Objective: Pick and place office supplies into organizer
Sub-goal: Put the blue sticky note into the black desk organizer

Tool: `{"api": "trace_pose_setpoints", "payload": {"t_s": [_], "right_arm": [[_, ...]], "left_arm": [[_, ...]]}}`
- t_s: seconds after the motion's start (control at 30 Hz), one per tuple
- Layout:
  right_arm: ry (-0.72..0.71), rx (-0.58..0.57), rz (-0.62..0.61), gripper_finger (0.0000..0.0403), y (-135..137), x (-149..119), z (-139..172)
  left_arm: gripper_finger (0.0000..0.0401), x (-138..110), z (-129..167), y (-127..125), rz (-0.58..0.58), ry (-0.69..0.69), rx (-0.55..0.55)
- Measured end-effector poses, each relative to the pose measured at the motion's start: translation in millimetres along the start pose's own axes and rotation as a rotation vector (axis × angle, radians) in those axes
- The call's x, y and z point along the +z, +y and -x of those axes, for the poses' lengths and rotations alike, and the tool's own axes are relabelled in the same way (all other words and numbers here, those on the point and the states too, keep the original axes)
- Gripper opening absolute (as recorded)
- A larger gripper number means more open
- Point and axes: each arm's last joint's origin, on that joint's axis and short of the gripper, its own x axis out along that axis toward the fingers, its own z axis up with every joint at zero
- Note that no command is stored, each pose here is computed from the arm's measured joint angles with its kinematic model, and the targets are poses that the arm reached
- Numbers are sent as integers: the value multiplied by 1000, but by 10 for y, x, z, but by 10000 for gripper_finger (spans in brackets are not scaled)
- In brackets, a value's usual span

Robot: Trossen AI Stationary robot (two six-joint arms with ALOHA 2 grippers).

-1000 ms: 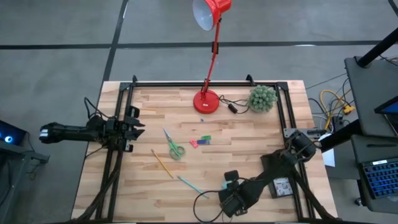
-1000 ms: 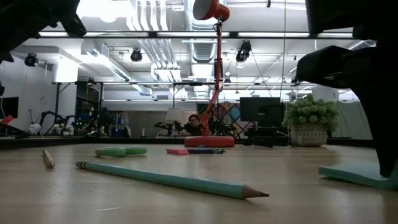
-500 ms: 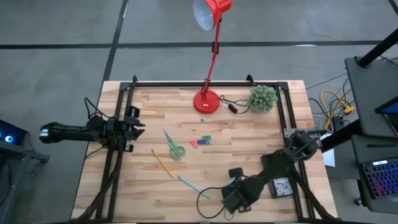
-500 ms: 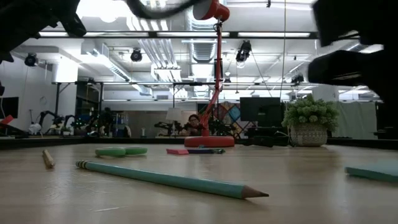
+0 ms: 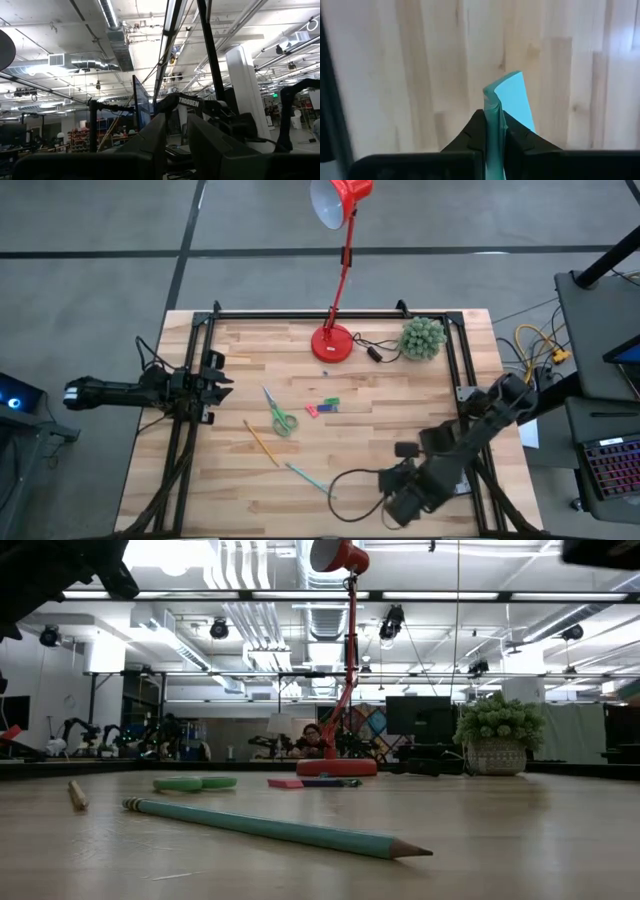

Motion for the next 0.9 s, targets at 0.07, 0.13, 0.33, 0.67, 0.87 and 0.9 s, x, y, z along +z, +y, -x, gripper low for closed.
{"api": "trace_pose_setpoints", "payload": {"t_s": [0.07, 0.13, 0.33, 0.67, 0.87, 0.9], "right_arm": [[15, 19, -15, 19, 23, -101, 95], [28, 32, -26, 19, 55, -208, 181], [84, 48, -39, 19, 183, -514, 314], [140, -56, -75, 19, 276, -924, 334], [189, -107, -75, 19, 249, -1060, 175], [206, -112, -75, 19, 238, -1076, 143]], "left_arm": [[66, 0, 0, 0, 0, 0, 1], [66, 0, 0, 0, 0, 0, 1], [66, 0, -1, 1, 0, 0, 1], [66, -1, 0, 0, 0, 0, 1], [66, 0, 0, 0, 0, 0, 1], [66, 0, -1, 0, 0, 0, 1]]}}
